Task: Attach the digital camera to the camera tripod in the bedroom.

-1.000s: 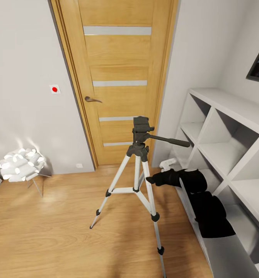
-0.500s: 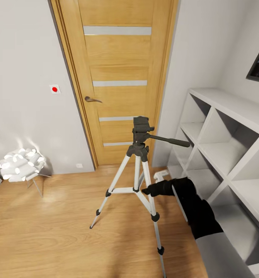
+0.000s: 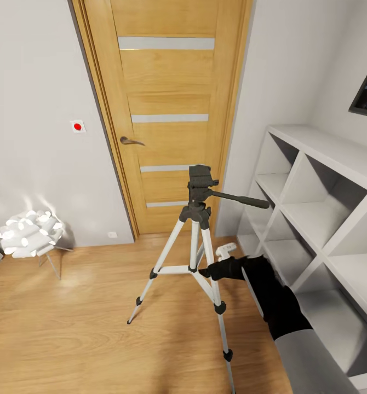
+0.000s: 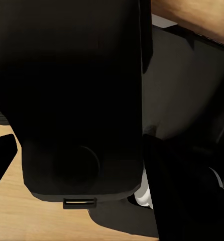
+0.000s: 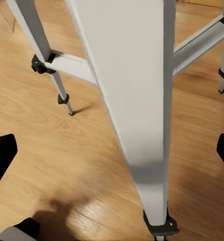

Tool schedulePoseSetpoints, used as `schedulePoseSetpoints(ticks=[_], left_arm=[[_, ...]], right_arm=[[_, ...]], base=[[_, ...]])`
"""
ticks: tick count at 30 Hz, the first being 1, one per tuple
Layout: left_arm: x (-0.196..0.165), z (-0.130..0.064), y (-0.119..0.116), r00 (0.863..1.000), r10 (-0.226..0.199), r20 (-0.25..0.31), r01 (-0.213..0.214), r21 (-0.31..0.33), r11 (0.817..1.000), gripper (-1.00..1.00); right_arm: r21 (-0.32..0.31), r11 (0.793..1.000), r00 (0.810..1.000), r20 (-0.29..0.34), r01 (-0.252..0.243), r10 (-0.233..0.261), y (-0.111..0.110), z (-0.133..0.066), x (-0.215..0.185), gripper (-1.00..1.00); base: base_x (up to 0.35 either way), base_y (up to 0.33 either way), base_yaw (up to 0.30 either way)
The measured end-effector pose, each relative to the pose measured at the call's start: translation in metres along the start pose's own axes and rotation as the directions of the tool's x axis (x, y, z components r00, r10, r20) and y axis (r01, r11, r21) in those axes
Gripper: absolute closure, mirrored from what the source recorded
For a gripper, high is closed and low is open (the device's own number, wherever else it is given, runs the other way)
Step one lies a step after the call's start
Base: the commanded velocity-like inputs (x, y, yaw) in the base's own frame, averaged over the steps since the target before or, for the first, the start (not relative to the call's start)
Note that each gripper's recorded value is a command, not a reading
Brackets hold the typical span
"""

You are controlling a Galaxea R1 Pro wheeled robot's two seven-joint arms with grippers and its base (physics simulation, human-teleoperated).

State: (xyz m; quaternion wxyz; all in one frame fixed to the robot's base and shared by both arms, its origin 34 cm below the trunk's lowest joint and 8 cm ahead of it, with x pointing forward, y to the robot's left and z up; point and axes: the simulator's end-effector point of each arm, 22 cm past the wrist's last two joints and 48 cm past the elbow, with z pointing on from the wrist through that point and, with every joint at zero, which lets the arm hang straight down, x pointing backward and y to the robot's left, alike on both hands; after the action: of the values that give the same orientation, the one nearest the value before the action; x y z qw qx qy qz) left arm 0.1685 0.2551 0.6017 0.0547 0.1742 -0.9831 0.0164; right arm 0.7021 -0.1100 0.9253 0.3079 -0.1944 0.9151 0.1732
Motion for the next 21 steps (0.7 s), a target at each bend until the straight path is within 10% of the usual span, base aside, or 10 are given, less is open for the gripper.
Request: schedulePoseSetpoints(ticks=[21], left_arm=[[0.0, 0.0, 0.0, 1.0, 0.0, 0.0, 0.0, 0.0, 1.0, 1.0]], right_arm=[[-0.002, 1.0, 0.996, 0.083, 0.015, -0.015, 0.005, 0.025, 0.0, -1.0]], base=[[0.0, 0.0, 0.0]])
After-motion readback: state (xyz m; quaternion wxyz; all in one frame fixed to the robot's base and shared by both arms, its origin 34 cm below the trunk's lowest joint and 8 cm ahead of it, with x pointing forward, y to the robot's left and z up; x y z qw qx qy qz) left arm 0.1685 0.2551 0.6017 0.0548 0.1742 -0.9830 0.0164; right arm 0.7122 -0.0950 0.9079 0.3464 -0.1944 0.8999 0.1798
